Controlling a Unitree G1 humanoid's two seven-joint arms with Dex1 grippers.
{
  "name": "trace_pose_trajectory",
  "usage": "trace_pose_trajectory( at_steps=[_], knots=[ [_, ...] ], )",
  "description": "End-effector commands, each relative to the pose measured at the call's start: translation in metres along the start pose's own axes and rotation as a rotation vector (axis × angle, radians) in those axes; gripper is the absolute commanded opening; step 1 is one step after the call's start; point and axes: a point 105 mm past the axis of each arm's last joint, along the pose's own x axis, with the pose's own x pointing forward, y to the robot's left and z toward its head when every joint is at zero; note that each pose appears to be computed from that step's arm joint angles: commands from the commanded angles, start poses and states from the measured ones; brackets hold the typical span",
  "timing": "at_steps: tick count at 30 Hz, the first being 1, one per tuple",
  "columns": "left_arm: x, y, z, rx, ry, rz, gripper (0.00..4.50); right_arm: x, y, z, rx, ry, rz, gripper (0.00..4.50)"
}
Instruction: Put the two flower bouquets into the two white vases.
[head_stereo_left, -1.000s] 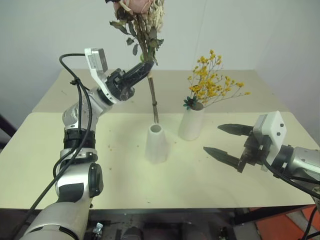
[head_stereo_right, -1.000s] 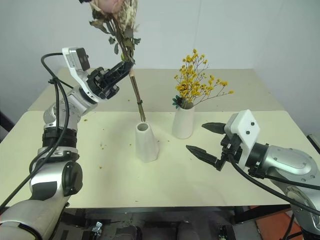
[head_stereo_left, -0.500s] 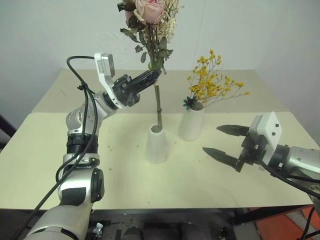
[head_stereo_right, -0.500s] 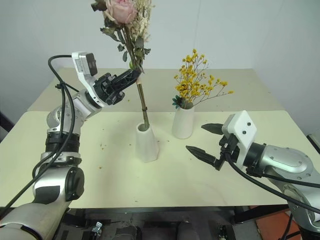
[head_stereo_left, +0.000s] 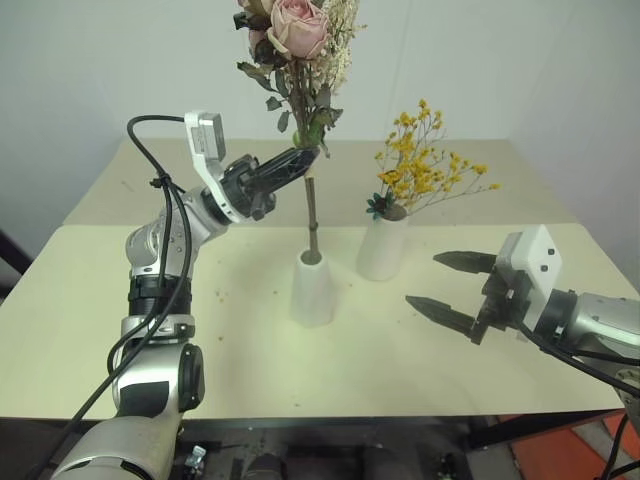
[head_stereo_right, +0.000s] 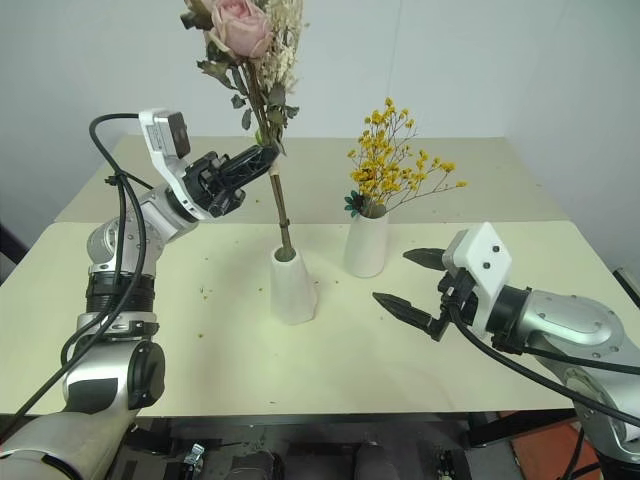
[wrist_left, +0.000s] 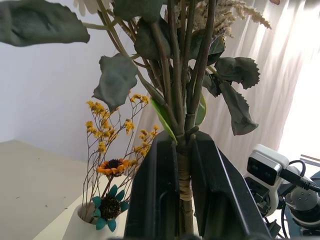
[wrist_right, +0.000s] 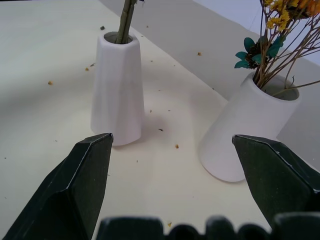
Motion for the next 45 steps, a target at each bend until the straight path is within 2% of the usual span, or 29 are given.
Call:
trace_pose_trajectory(
  at_steps=[1,12,33,45],
  knots=[
    [0.000,-0.006,0.013,0.050,-0.017,-0.022,0.11,-0.001,-0.002,0.011,-0.051,-0.042,-0.006,4.50],
    [-0.005,-0.009,-0.014,0.043,0.032,-0.034,0.11,-0.002,-0.003,0.009,-0.045,-0.029,-0.008,4.50],
    [-0.022,-0.015,-0.046,0.112,0.095,-0.098,0.11,-0.003,-0.005,0.005,-0.058,-0.022,-0.017,4.50],
    [-0.029,-0.017,-0.056,0.205,0.123,-0.104,0.11,-0.014,0.001,0.027,-0.046,-0.132,0.040,4.50]
  ],
)
